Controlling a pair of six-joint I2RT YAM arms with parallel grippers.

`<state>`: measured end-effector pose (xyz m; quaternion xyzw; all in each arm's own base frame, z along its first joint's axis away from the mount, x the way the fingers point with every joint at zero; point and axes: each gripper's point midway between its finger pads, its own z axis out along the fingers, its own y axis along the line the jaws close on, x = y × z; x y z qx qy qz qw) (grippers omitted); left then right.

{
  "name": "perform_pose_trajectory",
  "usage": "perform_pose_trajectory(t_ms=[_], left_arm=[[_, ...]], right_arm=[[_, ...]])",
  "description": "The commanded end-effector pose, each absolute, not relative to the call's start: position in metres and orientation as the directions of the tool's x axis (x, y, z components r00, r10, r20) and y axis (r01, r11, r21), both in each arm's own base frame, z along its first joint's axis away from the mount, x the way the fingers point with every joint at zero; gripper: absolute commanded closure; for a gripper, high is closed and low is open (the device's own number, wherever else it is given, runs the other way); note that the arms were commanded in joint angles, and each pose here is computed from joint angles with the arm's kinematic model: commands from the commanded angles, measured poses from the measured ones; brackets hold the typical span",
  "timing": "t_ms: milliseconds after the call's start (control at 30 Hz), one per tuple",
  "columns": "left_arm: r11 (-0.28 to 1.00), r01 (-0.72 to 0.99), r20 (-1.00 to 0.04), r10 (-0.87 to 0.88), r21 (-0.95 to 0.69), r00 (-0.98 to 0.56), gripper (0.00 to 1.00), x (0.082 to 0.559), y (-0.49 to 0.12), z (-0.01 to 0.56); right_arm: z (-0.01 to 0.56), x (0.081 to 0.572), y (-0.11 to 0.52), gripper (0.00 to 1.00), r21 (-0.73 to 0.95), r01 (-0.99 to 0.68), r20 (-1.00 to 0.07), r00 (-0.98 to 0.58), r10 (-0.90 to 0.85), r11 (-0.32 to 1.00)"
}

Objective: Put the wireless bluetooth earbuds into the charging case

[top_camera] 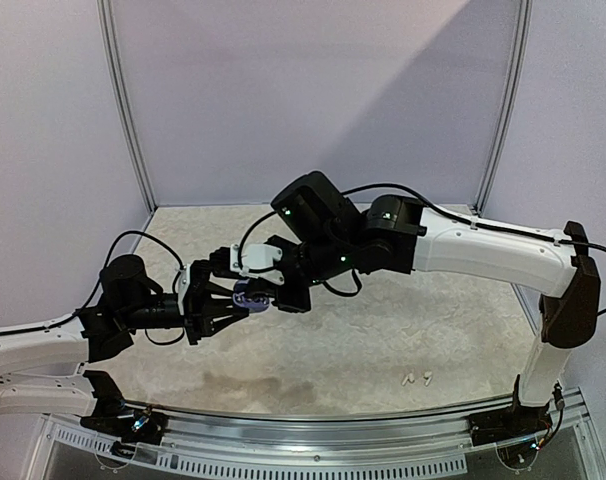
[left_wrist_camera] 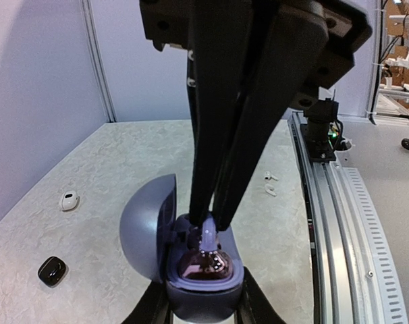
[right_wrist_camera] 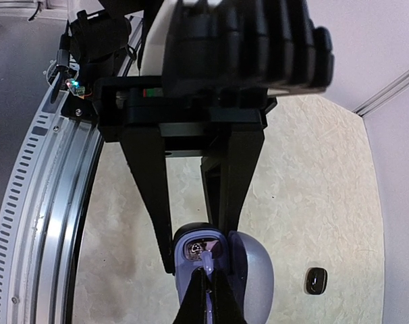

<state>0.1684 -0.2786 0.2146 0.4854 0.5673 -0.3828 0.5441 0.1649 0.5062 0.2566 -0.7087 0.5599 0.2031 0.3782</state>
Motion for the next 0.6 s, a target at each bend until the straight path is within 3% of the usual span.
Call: perform_pose_trajectory(t_ms=[0, 567], left_arm=[[0.236, 0.963, -0.99, 0.087, 0.128, 0.11, 1.0, 0.165, -0.279, 0.228], [0.226, 0.953, -0.977, -0.026, 0.2, 0.211, 1.0, 0.16, -0.28, 0.256]], right_arm=[[0.233, 0.162, 0.501, 1.0, -0.287, -0.953, -0.686, 0.275, -0.673, -0.097], [0.245, 0.161, 0.508, 1.0, -0.238, -0.971, -0.815, 0.217, -0.537, -0.033]])
